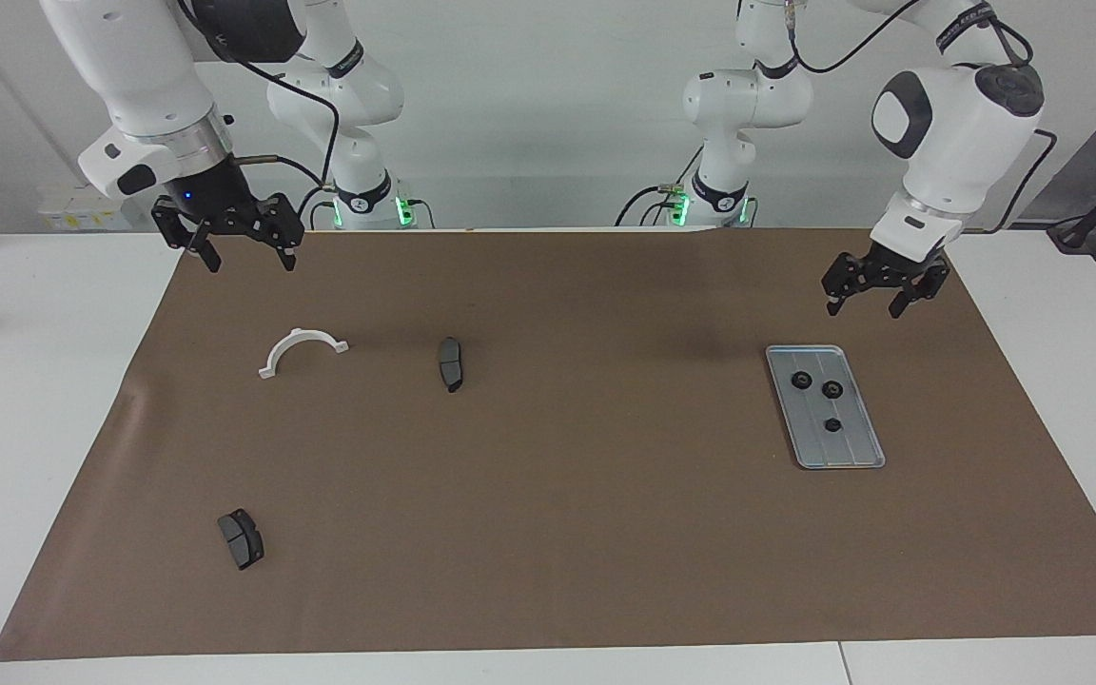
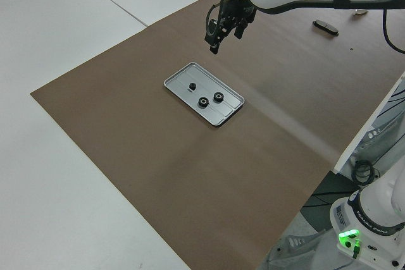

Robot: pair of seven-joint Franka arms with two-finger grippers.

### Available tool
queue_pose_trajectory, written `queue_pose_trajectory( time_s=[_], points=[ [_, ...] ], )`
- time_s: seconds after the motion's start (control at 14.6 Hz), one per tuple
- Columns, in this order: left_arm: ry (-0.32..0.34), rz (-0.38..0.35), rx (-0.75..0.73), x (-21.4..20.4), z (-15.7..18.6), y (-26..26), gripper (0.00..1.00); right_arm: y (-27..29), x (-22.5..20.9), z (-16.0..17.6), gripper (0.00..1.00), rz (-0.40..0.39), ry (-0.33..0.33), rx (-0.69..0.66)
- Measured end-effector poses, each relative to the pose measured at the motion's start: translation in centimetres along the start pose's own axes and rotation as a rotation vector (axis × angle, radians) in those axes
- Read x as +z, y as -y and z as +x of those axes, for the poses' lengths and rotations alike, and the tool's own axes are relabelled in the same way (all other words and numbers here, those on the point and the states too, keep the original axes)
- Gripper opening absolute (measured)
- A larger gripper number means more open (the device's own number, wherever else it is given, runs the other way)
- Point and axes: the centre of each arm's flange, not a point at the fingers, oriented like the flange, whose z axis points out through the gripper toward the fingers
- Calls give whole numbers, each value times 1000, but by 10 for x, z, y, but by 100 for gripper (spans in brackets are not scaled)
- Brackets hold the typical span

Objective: Place bearing gear from tray to pile
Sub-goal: 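Reach the left gripper down to the black gears on the silver tray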

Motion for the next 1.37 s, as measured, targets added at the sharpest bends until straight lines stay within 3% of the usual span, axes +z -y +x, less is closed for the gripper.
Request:
queue_pose_trajectory(
  time_s=[0.55,0.96,1.1,1.23,1.37],
  points=[
    [-28,17,-3,108,-11,1,100,0,0,0,100,0,0,0],
    [-12,16,4,145,-25,-11,100,0,0,0,100,0,0,0],
    [-12,17,7,151,-24,-16,96,0,0,0,100,0,0,0],
    [-12,17,9,156,-23,-18,78,0,0,0,100,0,0,0],
    [-7,18,9,162,-23,-18,77,0,0,0,100,0,0,0]
  ],
)
